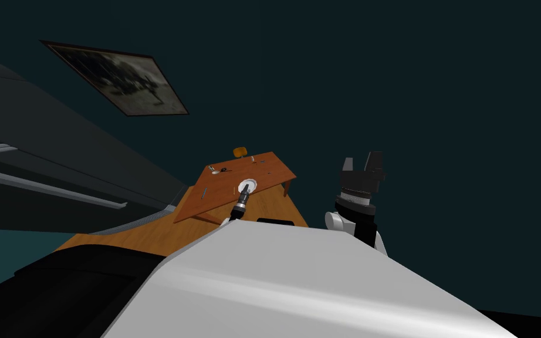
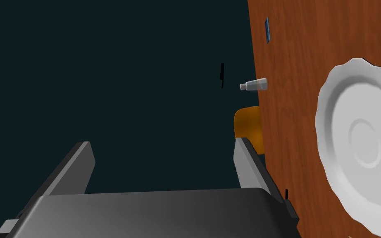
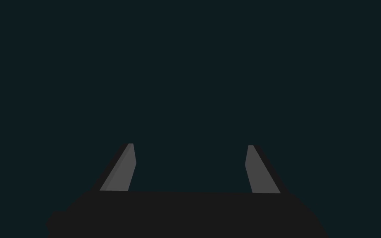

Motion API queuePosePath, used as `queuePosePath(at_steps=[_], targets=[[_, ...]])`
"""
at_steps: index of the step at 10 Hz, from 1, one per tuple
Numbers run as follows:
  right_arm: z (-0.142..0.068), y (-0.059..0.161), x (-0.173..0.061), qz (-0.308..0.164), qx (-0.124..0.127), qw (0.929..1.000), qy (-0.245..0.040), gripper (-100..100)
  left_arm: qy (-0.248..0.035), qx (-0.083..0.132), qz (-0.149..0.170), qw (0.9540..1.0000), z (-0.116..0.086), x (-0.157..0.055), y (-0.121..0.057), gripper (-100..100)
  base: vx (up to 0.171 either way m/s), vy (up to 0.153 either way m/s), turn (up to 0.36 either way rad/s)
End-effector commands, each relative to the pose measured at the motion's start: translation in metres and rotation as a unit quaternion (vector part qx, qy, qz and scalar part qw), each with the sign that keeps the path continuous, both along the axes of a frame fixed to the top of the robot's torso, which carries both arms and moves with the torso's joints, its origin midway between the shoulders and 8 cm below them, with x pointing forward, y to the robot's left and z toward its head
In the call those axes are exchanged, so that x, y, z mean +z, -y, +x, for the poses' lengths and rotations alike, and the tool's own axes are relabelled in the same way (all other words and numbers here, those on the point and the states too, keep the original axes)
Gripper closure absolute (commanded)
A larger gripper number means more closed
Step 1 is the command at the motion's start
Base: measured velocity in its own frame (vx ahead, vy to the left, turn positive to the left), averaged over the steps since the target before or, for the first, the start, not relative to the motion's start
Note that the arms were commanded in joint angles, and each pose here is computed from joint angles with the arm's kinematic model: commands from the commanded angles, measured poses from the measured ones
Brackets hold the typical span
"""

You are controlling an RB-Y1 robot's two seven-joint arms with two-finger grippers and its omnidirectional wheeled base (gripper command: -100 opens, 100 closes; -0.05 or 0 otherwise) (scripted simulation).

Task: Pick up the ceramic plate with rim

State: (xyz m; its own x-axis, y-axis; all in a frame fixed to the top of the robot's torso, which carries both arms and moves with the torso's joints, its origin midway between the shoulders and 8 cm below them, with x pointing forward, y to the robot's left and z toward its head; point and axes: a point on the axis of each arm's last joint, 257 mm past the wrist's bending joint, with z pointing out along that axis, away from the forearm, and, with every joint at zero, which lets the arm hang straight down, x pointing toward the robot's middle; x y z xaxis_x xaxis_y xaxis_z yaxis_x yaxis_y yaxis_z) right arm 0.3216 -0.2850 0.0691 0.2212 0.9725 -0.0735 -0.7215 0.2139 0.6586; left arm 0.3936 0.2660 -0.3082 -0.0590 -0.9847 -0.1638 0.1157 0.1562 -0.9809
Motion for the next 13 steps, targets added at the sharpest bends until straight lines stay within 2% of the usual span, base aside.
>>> queuePosePath(at_steps=[1, 6, 7, 9, 13], targets=[[0.0, 0.0, 0.0, 0.0, 0.0, 1.0, 0.0, 0, -0.022, 0.003, 0.0, 0.9998, -0.005, -0.02, -0.002, -100, 0.029, 0.018, -0.003], [0.0, 0.0, 0.0, 0.0, 0.0, 1.0, 0.0, 0, -0.076, 0.016, -0.005, 0.997, -0.013, -0.069, -0.013, -100, 0.03, 0.016, 0.013], [0.0, 0.0, 0.0, 0.0, 0.0, 1.0, 0.0, 0, -0.08, 0.017, -0.005, 0.9967, -0.015, -0.072, -0.014, -100, 0.029, 0.011, 0.009], [0.0, 0.0, 0.0, 0.0, 0.0, 1.0, 0.0, 0, -0.108, 0.028, -0.01, 0.9937, -0.02, -0.097, -0.023, -100, 0.049, 0.018, 0.041], [0.0, 0.0, 0.0, 0.0, 0.0, 1.0, 0.0, 0, -0.143, 0.043, -0.017, 0.9886, -0.031, -0.128, -0.033, -100, 0.046, 0.023, 0.032]])
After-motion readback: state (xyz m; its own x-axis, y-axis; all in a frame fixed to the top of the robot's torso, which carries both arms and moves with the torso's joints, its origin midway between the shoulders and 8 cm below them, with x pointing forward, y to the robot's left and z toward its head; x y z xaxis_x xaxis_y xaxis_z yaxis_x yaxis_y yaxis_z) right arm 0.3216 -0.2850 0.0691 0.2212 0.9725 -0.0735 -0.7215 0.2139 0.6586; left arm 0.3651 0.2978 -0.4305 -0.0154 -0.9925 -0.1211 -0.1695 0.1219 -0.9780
